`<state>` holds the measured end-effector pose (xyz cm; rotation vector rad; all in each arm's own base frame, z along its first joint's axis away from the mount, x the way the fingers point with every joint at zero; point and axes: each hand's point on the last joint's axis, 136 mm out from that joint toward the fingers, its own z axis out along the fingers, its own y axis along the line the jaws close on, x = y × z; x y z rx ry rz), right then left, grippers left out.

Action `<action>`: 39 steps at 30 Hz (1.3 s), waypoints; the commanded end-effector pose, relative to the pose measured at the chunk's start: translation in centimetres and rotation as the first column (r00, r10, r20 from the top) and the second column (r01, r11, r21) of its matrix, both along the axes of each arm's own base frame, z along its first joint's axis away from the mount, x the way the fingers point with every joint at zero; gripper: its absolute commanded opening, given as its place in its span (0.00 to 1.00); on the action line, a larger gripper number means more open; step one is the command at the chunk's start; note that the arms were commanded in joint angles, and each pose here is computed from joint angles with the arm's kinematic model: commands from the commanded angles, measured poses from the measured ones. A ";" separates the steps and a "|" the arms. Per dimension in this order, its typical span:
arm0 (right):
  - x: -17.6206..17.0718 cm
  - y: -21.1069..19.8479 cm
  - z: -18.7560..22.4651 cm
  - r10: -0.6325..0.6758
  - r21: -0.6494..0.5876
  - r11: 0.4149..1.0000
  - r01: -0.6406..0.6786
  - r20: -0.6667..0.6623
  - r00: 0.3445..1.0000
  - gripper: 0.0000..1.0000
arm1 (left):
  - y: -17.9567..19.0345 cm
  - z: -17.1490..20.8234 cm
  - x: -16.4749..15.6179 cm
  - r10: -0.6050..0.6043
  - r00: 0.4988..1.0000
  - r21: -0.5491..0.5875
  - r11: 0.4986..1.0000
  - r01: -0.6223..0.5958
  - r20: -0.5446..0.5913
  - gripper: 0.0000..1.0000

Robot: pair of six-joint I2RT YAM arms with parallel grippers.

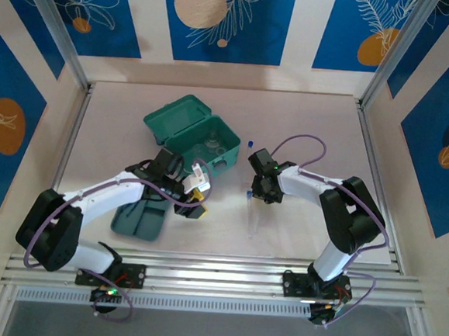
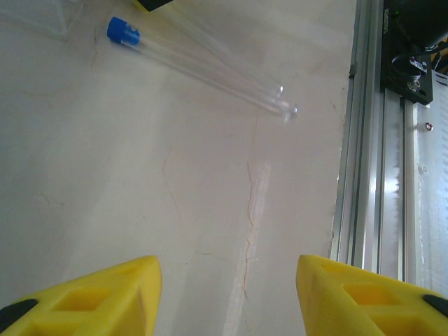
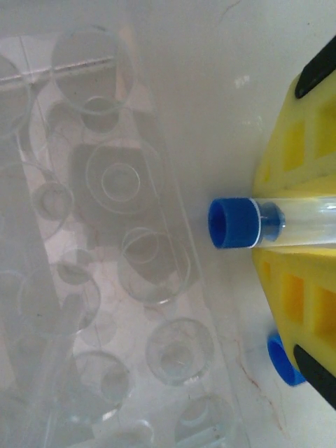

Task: Organize the chemistry lab equipment

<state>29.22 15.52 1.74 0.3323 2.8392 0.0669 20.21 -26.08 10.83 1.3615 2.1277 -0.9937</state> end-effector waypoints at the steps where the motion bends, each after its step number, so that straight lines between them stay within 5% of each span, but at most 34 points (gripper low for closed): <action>1: -0.8 -0.9 -0.8 -0.005 -0.041 0.999 0.003 -0.038 0.999 0.20 | 0.3 0.2 0.0 -0.002 1.000 0.004 1.000 0.002 0.001 0.54; 13: -1.4 -4.1 5.0 -0.021 -0.124 0.992 0.035 0.108 0.994 0.19 | 0.3 0.1 0.1 0.001 1.000 0.006 1.000 -0.001 -0.003 0.54; 24: -2.1 -3.7 9.8 -0.084 0.005 0.996 0.085 0.231 0.969 0.18 | -0.4 1.3 0.3 -0.009 1.000 -0.024 1.000 0.009 -0.020 0.55; 39: -1.6 4.6 17.6 -0.156 0.206 0.976 0.066 0.462 0.873 0.18 | -3.5 7.7 1.5 -0.033 0.986 -0.164 0.986 0.006 -0.161 0.58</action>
